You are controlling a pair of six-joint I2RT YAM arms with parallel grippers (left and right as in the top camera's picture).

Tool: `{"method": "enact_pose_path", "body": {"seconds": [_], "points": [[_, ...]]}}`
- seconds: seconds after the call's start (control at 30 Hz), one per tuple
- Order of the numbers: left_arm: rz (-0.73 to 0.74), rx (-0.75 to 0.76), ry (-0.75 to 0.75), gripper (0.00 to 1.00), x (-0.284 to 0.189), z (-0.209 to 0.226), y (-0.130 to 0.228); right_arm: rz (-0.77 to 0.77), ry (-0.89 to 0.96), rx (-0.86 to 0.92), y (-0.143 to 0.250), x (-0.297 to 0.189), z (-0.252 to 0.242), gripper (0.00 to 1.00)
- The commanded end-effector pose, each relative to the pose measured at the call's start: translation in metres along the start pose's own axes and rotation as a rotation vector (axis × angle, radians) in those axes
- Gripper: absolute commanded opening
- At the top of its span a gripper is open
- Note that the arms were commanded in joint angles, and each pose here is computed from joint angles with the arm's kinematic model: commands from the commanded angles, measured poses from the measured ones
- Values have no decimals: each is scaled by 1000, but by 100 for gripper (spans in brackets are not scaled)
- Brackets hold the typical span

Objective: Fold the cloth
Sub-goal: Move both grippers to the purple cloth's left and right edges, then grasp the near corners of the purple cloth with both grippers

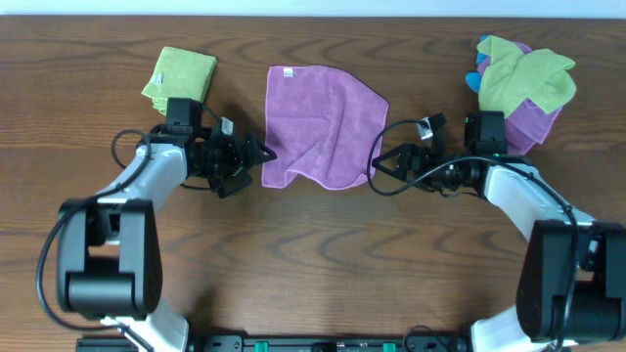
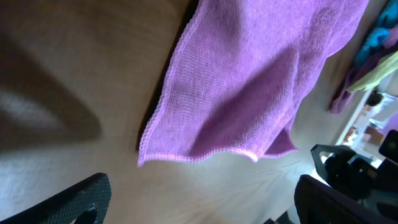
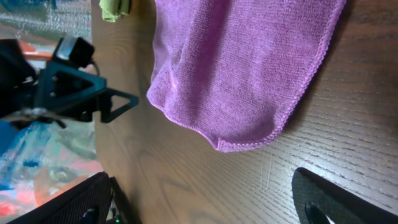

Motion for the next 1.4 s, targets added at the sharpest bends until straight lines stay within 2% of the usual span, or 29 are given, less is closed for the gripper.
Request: {"method": "enact_pose_path", "body": {"seconds": [0.0, 0.37, 0.4, 0.43, 0.47, 0.67, 0.77, 0.97, 1.07, 1.17, 1.37], "points": [[30, -33, 65, 95, 14, -1, -3, 6, -30, 17, 1, -3, 2, 93], [52, -58, 89, 96, 48, 3, -6, 16, -49, 17, 2, -3, 4, 93], [53, -52, 91, 99, 50, 3, -6, 16, -49, 17, 2, -3, 4, 93], [53, -49, 91, 94, 52, 2, -6, 16, -49, 17, 2, -3, 4, 93], [53, -45, 89, 81, 53, 1, -6, 17, -49, 18, 2, -3, 4, 93], [36, -24, 76, 19, 55, 1, -8, 17, -49, 18, 2, -3, 4, 93], [32, -19, 69, 6, 55, 1, -8, 17, -49, 18, 2, -3, 4, 94], [46, -20, 99, 6, 54, -2, -7, 16, -2, 15, 5, 2, 1, 95], [55, -19, 118, 6, 54, -4, -6, -4, 90, -4, 6, 11, -5, 91], [58, -16, 125, 6, 54, -5, -6, -5, 92, -33, 7, 18, 0, 88], [70, -11, 152, 6, 53, -8, -4, -39, 218, 27, 13, 31, -7, 86]]}}
Point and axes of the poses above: each gripper's point midway between its finger pads, its own x axis out along the fingers, its own z axis along the line the jaws close on, y = z × x, the point moved 6 cm from there along -x, back along the fingers, and after that the axes turned 14 degrees about x, right-handed, at the moved point
